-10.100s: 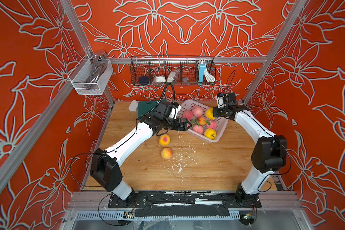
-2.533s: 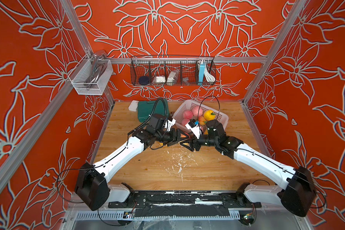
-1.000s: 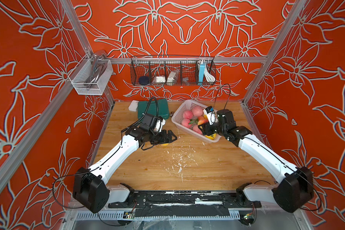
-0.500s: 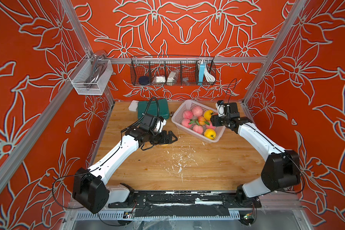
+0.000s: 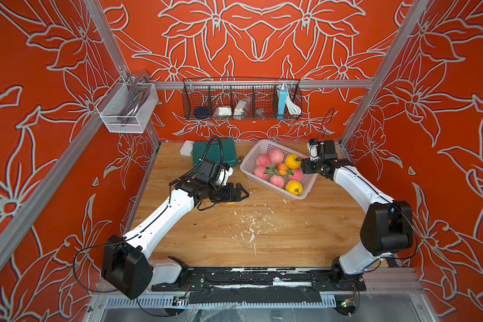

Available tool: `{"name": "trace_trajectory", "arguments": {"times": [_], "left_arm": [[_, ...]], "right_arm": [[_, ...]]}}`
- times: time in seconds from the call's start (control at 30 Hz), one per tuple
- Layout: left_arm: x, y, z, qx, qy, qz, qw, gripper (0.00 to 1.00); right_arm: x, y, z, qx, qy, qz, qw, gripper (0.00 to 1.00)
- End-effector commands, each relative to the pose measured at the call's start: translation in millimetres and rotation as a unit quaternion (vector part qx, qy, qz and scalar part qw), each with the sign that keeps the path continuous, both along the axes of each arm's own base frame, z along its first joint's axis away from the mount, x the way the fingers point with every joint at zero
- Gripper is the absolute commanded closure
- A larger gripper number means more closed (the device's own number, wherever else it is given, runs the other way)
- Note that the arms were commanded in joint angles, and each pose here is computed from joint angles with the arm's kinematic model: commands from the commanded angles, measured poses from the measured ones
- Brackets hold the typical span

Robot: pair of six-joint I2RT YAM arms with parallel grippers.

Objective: Put the peaches into the basket
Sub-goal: Place the peach in the basket.

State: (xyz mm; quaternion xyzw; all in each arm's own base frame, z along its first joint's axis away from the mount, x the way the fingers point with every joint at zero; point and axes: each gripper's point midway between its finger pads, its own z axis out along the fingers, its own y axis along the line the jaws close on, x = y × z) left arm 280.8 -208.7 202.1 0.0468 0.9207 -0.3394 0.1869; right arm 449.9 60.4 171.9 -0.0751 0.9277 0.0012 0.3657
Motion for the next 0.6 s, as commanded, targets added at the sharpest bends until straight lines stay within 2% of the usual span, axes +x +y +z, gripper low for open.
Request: {"name": "trace_trajectory", "arguments": {"times": [0.0, 0.57], "left_arm": [[0.8, -2.5, 1.0, -0.007, -0.004, -0.008, 1.0, 0.1], [4.3, -3.0, -5.0, 0.002, 0.001, -0.01, 1.0, 0.1]], "right_arm": [[6.5, -10.1, 0.0, -0.015, 0.005, -0.01, 1.0, 0.32], [24.4, -13.4, -33.1, -0.001, 0.036, -0.015, 0.999, 0.32]]}}
